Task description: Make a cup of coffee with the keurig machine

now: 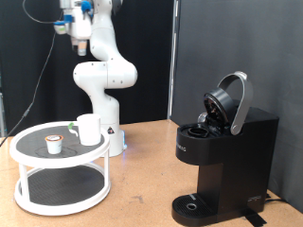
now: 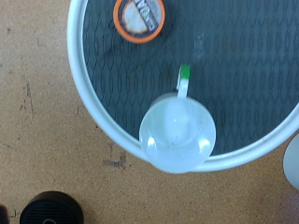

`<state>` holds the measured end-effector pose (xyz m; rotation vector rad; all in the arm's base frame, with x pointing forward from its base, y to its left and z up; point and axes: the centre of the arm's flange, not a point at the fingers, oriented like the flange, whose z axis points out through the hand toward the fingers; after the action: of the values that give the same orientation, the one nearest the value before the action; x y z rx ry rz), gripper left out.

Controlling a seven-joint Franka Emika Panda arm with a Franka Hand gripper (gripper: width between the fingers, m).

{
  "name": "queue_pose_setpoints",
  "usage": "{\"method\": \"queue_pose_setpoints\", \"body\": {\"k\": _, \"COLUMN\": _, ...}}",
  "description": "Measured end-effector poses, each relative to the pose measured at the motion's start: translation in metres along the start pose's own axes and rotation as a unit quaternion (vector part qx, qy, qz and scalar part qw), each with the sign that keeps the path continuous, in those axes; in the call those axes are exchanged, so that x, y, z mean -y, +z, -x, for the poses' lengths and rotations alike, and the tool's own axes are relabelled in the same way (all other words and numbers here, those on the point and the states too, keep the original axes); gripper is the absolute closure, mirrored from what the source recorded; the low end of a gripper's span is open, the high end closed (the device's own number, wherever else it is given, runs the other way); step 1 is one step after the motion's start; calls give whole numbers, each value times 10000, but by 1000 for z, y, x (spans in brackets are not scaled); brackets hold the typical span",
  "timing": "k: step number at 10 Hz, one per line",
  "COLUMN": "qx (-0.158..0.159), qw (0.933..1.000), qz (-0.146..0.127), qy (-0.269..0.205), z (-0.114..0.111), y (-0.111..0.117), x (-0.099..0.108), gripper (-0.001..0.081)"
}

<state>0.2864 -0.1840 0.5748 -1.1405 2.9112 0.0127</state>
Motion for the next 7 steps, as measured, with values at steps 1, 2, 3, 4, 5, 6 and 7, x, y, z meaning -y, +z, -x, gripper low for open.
{"method": "queue_pose_setpoints", "body": {"k": 1, "qx": -17, "qw": 10000, "qz": 34, "qy": 36, "z": -11, "y": 2, "x": 10, "gripper": 72}}
{"method": "queue_pose_setpoints", "body": {"k": 2, "qx": -4, "qw": 10000, "qz": 57, "qy": 71, "z": -20, "y": 4, "x": 19, "gripper": 72}}
{"method": "queue_pose_setpoints", "body": {"k": 3, "qx": 14, "qw": 9999, "qz": 94, "qy": 137, "z": -26, "y": 7, "x": 26, "gripper": 72}}
{"method": "queue_pose_setpoints", "body": {"k": 4, "qx": 1, "qw": 9998, "qz": 115, "qy": 176, "z": -27, "y": 7, "x": 31, "gripper": 72}}
{"method": "queue_pose_setpoints", "body": {"k": 5, "qx": 1, "qw": 9998, "qz": 120, "qy": 174, "z": -27, "y": 7, "x": 31, "gripper": 72}}
{"method": "queue_pose_setpoints", "body": {"k": 6, "qx": 74, "qw": 9999, "qz": 78, "qy": -6, "z": -28, "y": 9, "x": 32, "gripper": 72}}
{"method": "queue_pose_setpoints", "body": {"k": 7, "qx": 151, "qw": 9996, "qz": 22, "qy": -216, "z": -32, "y": 15, "x": 34, "gripper": 72}}
